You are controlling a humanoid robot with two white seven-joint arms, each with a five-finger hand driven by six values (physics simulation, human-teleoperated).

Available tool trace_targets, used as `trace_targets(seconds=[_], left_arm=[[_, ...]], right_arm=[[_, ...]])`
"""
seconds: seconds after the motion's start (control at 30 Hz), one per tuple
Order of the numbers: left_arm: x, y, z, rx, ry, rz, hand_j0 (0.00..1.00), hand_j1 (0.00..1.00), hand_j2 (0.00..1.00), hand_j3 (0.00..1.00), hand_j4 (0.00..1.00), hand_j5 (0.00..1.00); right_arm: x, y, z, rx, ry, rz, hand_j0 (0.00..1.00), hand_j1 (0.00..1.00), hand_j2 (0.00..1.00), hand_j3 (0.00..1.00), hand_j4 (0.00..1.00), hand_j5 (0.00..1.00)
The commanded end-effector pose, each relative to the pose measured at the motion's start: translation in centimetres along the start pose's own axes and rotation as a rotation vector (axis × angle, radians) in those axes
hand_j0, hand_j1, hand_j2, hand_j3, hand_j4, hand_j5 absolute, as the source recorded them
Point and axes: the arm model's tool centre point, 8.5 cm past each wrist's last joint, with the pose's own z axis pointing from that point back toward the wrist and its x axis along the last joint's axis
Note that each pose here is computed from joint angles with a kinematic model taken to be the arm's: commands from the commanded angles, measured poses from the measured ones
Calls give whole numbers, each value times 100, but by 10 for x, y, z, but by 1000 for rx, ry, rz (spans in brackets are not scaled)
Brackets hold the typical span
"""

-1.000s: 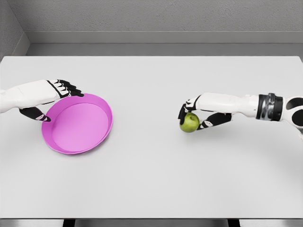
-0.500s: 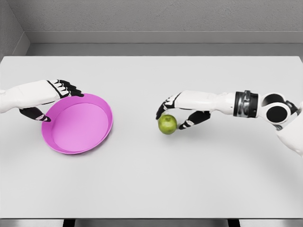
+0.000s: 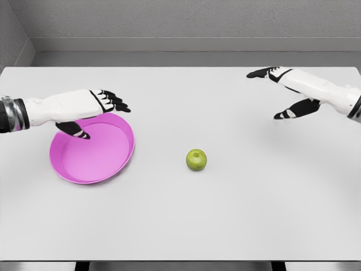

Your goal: Put the apple on the plate with both arms

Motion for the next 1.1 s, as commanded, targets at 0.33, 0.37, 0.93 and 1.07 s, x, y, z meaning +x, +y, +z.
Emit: trace_targets(seconds=[0.33, 0.37, 0.93, 1.07], left_arm=[[59, 9, -167, -26, -225, 18, 100, 100, 100, 100, 100, 100], [67, 2, -173, -50, -244, 15, 100, 100, 100, 100, 100, 100], [92, -11, -195, -113, -296, -43, 100, 100, 100, 100, 100, 100], [91, -6, -194, -105, -296, -49, 100, 100, 100, 100, 100, 100]], right_arm=[[-1, -2, 5, -29, 6, -7, 100, 100, 100, 100, 100, 100], [-1, -2, 5, -29, 6, -7, 100, 100, 100, 100, 100, 100], [-2, -1, 5, -25, 8, -7, 100, 100, 100, 100, 100, 100], [-2, -1, 5, -25, 9, -8, 100, 100, 100, 100, 100, 100]])
